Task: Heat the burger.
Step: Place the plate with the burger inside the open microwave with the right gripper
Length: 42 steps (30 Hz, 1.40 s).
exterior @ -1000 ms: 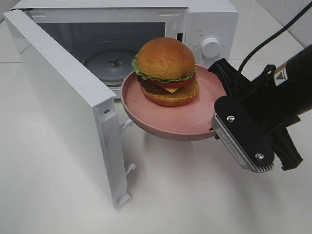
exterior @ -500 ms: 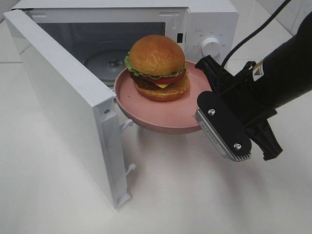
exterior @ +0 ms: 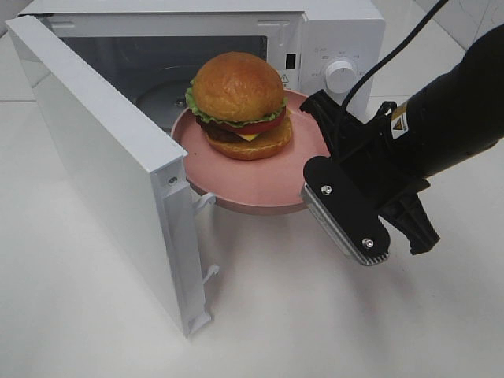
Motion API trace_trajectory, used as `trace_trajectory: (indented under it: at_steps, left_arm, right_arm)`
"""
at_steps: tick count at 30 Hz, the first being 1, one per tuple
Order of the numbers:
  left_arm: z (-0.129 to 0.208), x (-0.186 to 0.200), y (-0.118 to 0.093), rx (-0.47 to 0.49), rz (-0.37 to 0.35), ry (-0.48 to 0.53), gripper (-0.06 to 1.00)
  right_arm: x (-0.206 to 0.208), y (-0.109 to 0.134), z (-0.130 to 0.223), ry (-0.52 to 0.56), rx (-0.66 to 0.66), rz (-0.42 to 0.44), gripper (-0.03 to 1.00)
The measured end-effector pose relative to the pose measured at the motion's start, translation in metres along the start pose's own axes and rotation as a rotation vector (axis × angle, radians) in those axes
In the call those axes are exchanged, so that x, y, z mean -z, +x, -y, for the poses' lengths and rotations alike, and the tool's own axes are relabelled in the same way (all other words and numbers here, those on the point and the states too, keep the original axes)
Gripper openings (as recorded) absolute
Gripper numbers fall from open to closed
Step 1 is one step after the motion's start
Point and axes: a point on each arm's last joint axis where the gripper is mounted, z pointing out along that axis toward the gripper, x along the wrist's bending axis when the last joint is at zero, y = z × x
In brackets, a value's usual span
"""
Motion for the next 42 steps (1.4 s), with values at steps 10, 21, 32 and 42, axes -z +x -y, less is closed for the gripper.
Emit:
trace_trajectory:
  at_steps: [10, 21, 32, 42]
  left_arm:
    - [0.000, 0.000, 0.000, 0.000, 0.000, 0.000, 0.99]
    - [0.000, 0.000, 0.000, 0.000, 0.000, 0.000, 0.99]
    - [0.000, 0.000, 0.000, 0.000, 0.000, 0.000, 0.99]
    - [0.000, 0.000, 0.000, 0.000, 0.000, 0.000, 0.99]
  right_arm:
    - [-0.015, -0.007, 0.000, 0.004, -0.005, -0.021, 0.05]
    - [-0.039, -0.027, -0.010, -0.014, 0.009, -0.062, 0.05]
    - [-0.052, -0.050, -0.013, -0.033, -0.021, -0.142, 0.05]
    - [-0.061, -0.071, -0.016, -0.066, -0.043, -0.186, 0.05]
